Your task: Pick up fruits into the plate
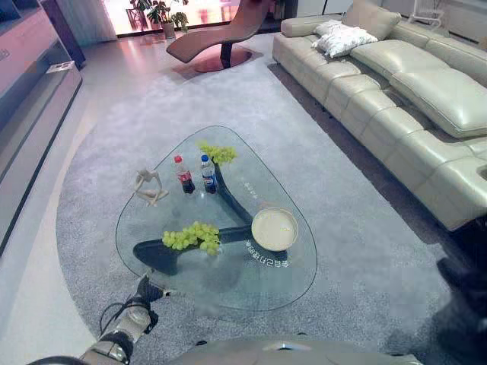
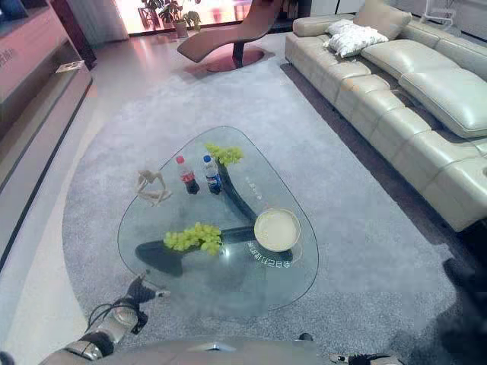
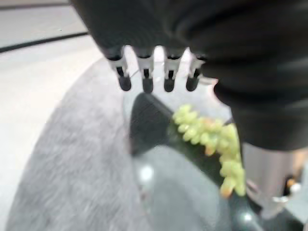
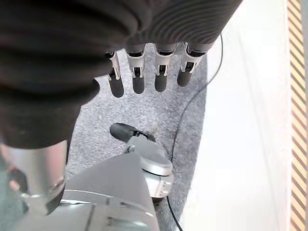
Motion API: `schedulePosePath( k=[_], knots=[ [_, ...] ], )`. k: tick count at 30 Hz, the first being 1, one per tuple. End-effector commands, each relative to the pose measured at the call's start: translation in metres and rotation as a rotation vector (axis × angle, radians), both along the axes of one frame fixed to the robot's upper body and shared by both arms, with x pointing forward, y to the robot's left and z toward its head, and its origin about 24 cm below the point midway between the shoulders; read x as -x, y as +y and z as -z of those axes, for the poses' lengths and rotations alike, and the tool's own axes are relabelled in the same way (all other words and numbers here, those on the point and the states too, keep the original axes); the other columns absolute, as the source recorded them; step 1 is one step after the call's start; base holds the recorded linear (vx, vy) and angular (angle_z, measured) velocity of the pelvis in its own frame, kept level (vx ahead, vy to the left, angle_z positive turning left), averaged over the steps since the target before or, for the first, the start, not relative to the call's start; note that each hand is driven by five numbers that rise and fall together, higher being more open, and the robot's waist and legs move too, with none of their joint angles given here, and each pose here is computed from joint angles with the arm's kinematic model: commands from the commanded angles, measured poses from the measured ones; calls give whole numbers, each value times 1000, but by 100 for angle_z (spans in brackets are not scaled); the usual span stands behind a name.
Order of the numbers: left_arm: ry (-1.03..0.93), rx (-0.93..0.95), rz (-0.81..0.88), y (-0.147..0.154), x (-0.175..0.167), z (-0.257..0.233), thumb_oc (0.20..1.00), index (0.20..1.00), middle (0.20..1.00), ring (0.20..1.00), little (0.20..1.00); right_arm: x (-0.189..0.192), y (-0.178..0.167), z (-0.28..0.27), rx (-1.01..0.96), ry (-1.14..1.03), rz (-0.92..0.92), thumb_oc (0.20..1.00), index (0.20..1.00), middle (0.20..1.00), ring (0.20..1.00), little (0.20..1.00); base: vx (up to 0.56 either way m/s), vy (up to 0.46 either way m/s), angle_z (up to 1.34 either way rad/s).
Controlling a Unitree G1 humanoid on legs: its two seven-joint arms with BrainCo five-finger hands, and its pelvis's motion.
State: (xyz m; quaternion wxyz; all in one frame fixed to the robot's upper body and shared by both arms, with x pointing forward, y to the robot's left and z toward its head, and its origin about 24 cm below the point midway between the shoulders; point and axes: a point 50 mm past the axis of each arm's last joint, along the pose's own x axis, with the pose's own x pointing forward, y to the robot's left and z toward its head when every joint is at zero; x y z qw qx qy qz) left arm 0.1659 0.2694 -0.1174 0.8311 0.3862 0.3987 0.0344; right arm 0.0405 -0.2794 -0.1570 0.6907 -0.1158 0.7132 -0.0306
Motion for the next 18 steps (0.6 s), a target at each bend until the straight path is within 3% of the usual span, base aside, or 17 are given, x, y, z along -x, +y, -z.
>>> schedulePosePath(
  k=[1, 18],
  knots=[
    [-141, -56, -9, 19, -39, -28, 1000, 1000, 1000, 1000, 1000, -12, -2, -2, 16, 10, -29, 1000, 1000, 1000, 1000, 1000, 23, -10, -28],
    [-92, -99, -90, 29, -19, -19, 1000, 1000, 1000, 1000, 1000, -19, -4, -4, 20, -16, -34, 1000, 1000, 1000, 1000, 1000, -11, 3, -3]
  ],
)
